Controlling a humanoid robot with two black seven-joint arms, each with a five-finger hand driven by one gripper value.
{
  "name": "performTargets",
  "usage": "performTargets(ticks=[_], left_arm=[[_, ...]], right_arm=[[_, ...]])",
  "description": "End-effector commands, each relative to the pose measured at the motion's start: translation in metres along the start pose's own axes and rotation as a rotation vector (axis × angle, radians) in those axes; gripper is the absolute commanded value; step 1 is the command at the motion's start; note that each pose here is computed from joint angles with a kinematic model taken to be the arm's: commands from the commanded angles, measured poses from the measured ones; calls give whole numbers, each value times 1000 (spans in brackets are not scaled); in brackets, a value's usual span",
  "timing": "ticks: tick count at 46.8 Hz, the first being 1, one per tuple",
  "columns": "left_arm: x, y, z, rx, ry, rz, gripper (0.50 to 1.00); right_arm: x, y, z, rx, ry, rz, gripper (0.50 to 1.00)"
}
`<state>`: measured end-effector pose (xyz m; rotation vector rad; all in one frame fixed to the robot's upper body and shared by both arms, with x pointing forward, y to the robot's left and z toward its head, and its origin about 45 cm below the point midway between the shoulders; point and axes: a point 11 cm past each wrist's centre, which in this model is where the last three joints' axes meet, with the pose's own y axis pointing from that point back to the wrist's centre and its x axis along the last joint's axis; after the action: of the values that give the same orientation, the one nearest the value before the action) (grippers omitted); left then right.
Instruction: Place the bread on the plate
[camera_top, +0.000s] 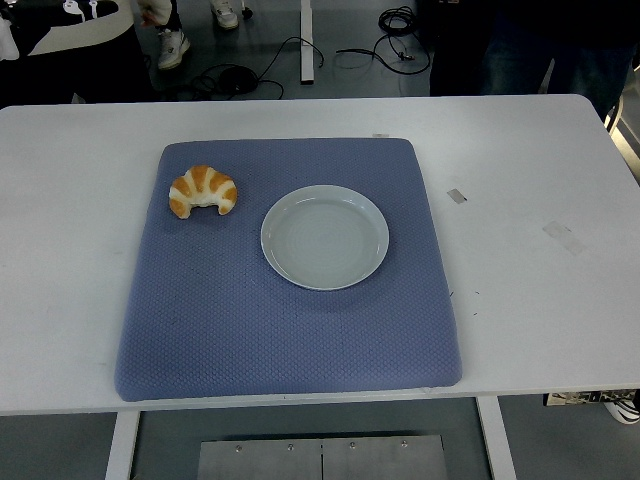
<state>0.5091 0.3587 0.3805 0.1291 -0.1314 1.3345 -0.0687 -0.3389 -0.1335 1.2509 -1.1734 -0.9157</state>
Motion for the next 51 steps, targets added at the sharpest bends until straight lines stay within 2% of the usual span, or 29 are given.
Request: performTargets(ticks=[1, 33, 51], left_arm=[[0, 0, 0, 5, -40, 5, 977], [-3, -3, 6, 0, -115, 11, 980], [-14, -5, -2, 47, -187, -39, 980]], right_arm=[[0, 0, 0, 0, 0, 0, 1000], [0, 0, 0, 0, 2, 0, 1000], [0, 0, 0, 0, 0, 0, 1000]])
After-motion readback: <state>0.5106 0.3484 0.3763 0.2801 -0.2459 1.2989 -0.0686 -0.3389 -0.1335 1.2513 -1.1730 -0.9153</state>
